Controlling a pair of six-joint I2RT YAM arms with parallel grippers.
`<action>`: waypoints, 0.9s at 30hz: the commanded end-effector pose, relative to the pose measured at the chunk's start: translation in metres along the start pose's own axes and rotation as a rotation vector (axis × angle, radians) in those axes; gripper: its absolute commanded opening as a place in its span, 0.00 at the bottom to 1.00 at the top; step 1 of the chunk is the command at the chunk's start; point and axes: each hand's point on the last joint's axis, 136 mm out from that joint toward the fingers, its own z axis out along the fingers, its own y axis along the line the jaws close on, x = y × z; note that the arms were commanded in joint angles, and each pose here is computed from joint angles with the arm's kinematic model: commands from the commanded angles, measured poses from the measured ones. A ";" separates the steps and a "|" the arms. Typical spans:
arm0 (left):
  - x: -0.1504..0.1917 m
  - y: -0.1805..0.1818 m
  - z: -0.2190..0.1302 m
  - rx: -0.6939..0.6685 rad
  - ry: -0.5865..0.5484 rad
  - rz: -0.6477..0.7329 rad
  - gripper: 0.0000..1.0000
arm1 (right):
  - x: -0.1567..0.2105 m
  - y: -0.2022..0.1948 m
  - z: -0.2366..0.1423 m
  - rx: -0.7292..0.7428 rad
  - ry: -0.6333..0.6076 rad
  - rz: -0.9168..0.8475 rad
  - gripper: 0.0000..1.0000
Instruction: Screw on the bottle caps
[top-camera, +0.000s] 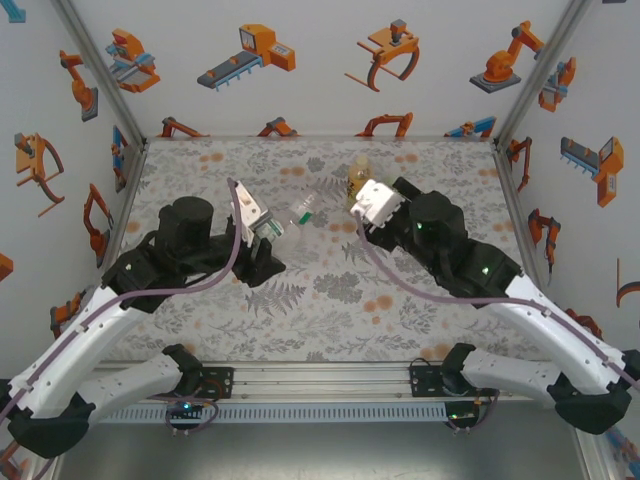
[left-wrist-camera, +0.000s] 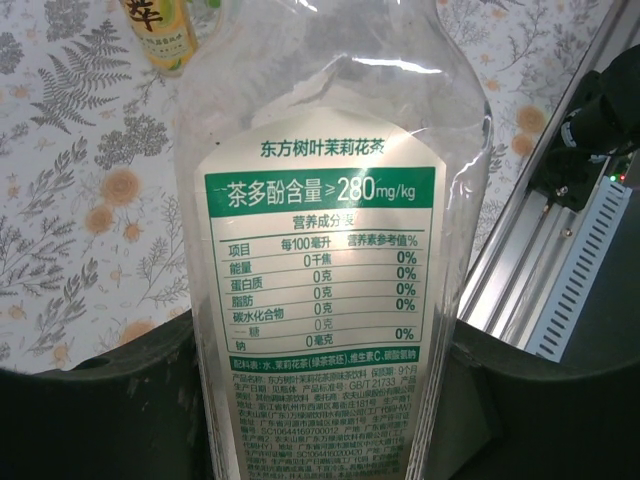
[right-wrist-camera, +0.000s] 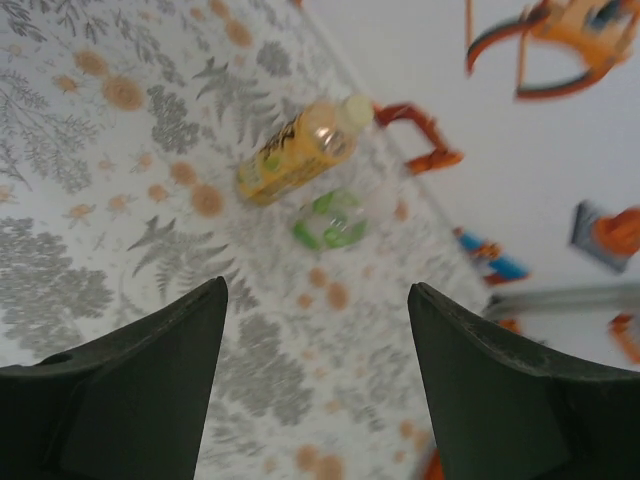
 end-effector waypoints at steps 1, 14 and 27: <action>-0.012 -0.005 -0.002 0.028 -0.065 0.047 0.39 | 0.039 0.023 0.021 -0.132 0.131 0.399 0.67; -0.010 -0.006 0.003 0.046 -0.070 0.054 0.39 | 0.169 0.054 0.066 -0.092 0.654 0.903 0.79; -0.009 -0.006 0.008 0.052 -0.069 0.045 0.39 | 0.241 0.087 0.087 -0.042 0.956 0.981 0.64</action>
